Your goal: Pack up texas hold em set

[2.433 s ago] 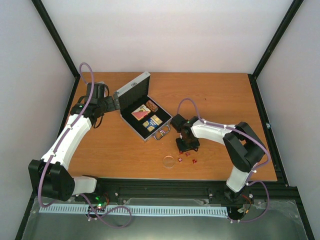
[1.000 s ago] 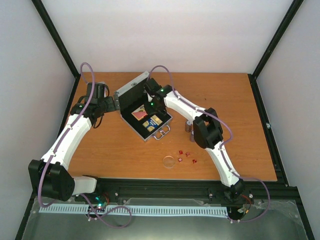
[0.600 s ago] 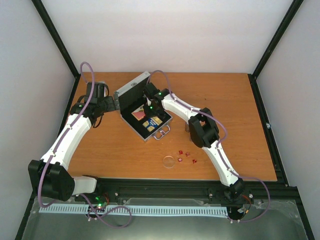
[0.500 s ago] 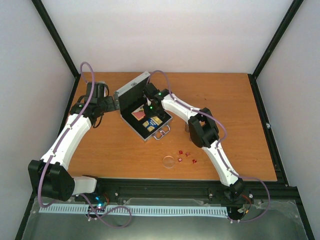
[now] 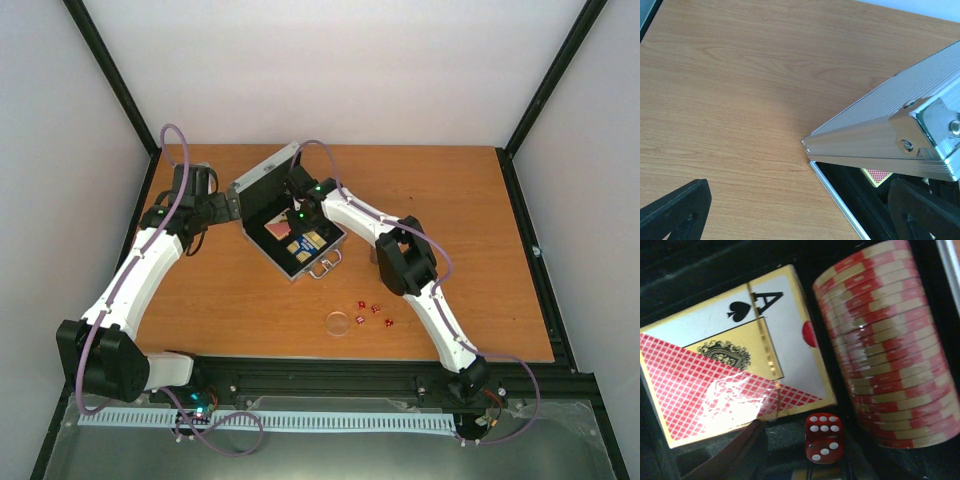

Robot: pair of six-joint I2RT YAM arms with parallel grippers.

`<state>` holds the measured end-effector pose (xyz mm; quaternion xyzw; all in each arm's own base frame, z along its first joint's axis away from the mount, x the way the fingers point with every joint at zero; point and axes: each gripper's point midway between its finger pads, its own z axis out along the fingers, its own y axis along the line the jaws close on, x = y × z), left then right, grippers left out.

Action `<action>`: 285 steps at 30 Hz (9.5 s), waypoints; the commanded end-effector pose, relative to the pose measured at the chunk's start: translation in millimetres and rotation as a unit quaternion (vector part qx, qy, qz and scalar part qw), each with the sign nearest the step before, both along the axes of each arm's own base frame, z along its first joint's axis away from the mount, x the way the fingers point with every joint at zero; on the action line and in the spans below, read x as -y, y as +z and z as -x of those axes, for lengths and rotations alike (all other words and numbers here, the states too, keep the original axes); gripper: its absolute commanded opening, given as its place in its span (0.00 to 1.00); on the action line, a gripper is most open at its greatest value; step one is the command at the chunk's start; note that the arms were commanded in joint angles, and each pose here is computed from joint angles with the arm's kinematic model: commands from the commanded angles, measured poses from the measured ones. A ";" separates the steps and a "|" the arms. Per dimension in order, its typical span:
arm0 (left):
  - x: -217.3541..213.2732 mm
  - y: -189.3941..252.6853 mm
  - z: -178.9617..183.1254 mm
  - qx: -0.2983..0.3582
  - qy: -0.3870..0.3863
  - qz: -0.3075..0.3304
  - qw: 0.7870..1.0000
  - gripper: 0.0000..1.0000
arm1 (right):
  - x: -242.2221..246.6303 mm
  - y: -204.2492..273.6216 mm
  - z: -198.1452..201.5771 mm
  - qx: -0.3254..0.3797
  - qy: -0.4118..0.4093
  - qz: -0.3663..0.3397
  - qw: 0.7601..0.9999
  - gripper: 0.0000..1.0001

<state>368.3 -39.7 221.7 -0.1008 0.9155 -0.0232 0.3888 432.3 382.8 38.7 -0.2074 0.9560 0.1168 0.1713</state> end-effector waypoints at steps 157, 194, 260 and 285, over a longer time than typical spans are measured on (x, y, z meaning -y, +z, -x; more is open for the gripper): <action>0.9 -5.4 -2.8 -0.013 -0.015 -0.013 1.000 1.00 | -14.3 36.3 7.0 0.048 0.039 0.014 0.998 0.59; -1.1 -10.6 -0.1 -0.020 -0.011 -0.016 1.000 1.00 | 38.8 25.5 -14.4 0.096 -0.035 0.139 0.985 1.00; 3.5 -16.1 -7.9 -0.025 -0.015 -0.008 1.000 1.00 | 194.6 -22.4 225.1 -0.106 -0.051 0.150 0.982 0.50; 1.7 -16.1 -4.8 -0.026 -0.013 -0.011 1.000 1.00 | 145.5 40.4 176.5 -0.053 -0.026 0.099 0.993 0.11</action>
